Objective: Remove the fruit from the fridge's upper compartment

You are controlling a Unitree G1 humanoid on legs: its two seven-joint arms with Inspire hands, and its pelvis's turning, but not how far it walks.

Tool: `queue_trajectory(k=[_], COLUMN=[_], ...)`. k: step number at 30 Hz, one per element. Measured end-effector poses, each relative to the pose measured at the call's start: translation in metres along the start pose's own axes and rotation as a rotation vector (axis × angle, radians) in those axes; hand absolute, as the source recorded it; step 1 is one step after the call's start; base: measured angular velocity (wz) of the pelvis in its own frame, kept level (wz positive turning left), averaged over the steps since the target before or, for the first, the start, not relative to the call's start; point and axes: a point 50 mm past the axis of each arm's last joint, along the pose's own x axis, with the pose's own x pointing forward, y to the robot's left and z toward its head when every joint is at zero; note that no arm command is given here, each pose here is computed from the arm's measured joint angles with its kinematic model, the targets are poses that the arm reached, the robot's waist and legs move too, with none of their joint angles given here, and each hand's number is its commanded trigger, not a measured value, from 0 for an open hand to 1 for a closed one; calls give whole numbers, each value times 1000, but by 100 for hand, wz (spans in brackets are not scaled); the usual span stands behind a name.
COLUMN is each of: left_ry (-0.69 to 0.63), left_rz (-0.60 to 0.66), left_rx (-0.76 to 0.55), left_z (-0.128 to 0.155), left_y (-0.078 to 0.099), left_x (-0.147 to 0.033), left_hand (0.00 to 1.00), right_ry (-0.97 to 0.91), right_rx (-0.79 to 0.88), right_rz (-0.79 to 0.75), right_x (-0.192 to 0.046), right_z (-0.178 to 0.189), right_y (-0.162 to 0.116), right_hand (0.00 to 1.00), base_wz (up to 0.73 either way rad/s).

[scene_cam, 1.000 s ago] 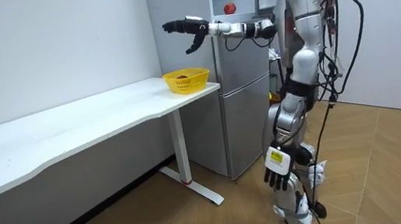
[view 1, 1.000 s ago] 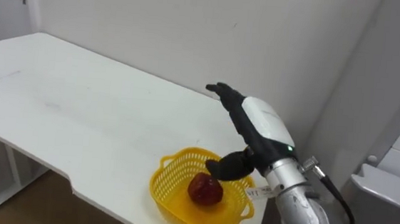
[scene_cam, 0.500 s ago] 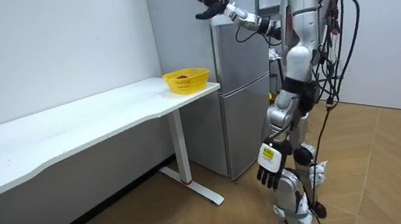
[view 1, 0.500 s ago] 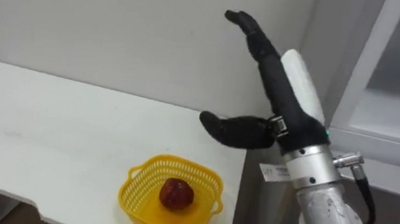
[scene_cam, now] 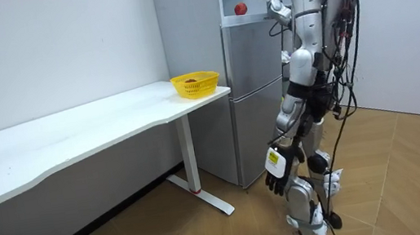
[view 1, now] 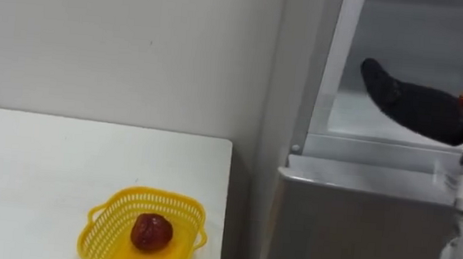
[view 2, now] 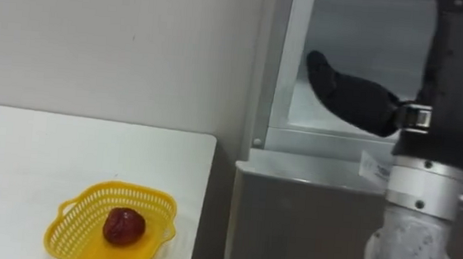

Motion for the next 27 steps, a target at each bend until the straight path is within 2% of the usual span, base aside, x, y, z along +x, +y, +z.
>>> queue_trajectory(k=[8, 17, 24, 27], left_ry=[6, 30, 30, 32], left_rz=[10, 6, 9, 15], left_rx=[-39, -67, -72, -70], left_z=[-2, -9, -8, -7], left_y=[9, 9, 13, 16], left_x=[-1, -2, -2, -2], left_hand=[0, 0, 0, 0], right_ry=[57, 248, 300, 334], right_rx=[-91, -139, -198, -200], right_rz=[-94, 10, 58, 81], right_x=[-1, 0, 10, 16], right_z=[-20, -62, -73, -81], right_y=[-24, -35, -42, -36], right_hand=[0, 0, 0, 0], base_wz=[-1, 0, -1, 0])
